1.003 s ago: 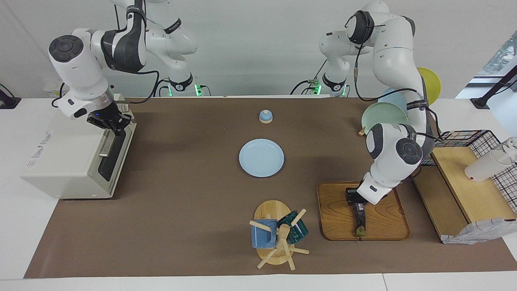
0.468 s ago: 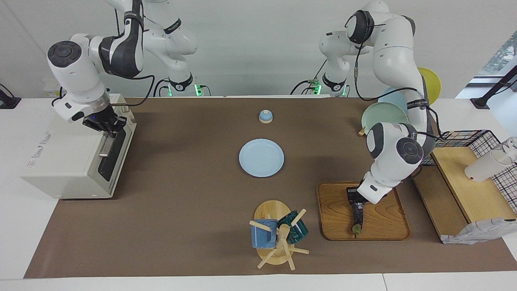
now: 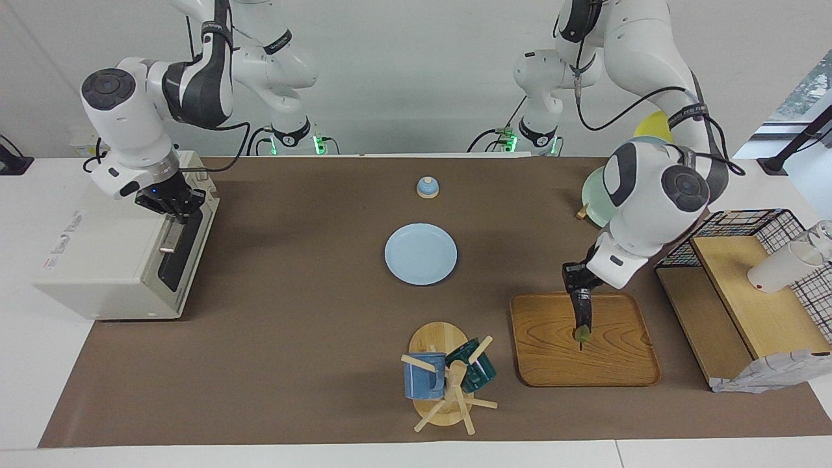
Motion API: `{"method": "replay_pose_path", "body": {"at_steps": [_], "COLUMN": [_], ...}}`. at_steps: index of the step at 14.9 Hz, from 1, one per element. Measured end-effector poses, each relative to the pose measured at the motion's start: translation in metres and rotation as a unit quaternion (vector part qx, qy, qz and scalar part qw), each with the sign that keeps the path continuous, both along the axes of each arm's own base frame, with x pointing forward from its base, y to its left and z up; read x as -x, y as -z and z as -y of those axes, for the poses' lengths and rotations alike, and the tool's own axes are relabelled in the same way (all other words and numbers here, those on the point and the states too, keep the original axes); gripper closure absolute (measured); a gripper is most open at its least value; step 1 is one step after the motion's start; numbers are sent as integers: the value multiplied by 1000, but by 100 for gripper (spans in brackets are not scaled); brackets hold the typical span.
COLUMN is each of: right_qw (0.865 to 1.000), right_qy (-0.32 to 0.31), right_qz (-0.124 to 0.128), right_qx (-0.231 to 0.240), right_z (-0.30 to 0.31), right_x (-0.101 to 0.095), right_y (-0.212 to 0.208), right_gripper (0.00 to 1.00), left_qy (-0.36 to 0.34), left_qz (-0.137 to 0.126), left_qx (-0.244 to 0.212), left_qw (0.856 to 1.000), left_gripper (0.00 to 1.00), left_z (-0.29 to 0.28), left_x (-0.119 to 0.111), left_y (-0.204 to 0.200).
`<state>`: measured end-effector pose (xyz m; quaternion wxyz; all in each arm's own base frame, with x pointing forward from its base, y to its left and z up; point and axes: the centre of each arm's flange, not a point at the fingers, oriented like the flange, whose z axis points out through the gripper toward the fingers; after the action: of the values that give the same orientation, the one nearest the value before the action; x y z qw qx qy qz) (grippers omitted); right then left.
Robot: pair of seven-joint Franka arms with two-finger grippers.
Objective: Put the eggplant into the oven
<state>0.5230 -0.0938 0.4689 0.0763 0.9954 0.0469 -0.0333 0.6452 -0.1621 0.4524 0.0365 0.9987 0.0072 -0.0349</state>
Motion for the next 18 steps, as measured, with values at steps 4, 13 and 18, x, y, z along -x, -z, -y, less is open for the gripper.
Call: {"method": "replay_pose_path", "body": {"at_steps": [4,13,18], "right_qw": [1000,999,998], "right_qy": [0,-4,-42], "right_qz": [1,6,22], "right_qx": [0,-39,-52], "right_z": [0,-27,-71], "right_x": [0,0,-9], "right_y": [0,13,53], "right_gripper": [99,99,99], "left_qy": [-28,-42,-42], "left_qz": [-18,17,17], "left_qx": [-11,18,23], "left_qw": [999,999,999], "left_gripper": [59,59,59], "left_z": [103,234,250], "left_x": [59,182,192], "left_y": [-13,71,102]}}
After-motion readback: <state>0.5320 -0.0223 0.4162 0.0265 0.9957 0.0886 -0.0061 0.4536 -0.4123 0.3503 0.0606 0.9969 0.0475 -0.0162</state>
